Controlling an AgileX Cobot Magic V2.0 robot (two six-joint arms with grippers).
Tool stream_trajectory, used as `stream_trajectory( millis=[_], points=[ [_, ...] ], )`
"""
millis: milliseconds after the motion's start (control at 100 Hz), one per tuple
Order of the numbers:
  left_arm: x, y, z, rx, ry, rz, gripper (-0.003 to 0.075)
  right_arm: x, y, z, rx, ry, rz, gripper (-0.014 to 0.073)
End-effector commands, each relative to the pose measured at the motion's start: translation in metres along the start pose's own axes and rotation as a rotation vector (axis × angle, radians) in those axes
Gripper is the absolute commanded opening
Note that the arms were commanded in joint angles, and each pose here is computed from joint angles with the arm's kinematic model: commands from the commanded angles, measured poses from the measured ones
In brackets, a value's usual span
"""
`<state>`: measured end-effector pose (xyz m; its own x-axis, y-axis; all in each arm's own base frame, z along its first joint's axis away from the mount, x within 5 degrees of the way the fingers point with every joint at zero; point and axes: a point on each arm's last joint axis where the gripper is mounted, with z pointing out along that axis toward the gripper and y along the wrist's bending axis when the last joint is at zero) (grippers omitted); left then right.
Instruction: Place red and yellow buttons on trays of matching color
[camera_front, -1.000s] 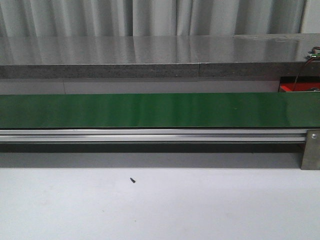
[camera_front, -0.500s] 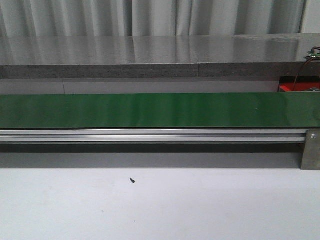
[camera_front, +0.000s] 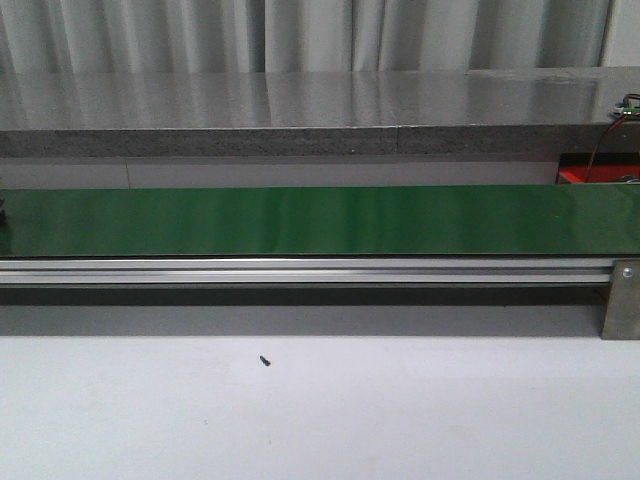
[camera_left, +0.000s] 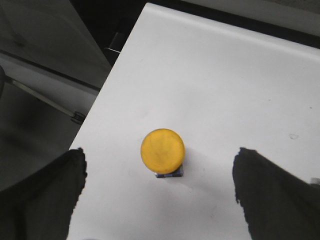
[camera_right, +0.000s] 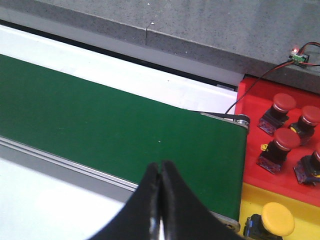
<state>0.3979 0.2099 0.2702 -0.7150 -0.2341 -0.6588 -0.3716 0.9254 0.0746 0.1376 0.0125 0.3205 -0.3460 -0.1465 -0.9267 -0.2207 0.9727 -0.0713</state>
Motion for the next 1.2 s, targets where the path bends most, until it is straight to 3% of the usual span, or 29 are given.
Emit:
stream_trajectory(
  millis=[0, 640, 1190],
  points=[
    [-0.024, 0.005, -0.016, -0.022, -0.133, -0.006, 0.0582, -0.013, -0.004, -0.004, 0.038, -0.077, 0.004, -0.0068],
    [-0.006, 0.003, 0.061, -0.010, -0.039, -0.005, 0.0575, -0.012, -0.004, -0.004, 0.038, -0.076, 0.004, -0.0068],
    [-0.009, -0.007, 0.066, -0.001, -0.084, 0.008, 0.0565, -0.012, -0.004, -0.004, 0.038, -0.076, 0.004, -0.0068]
  ],
)
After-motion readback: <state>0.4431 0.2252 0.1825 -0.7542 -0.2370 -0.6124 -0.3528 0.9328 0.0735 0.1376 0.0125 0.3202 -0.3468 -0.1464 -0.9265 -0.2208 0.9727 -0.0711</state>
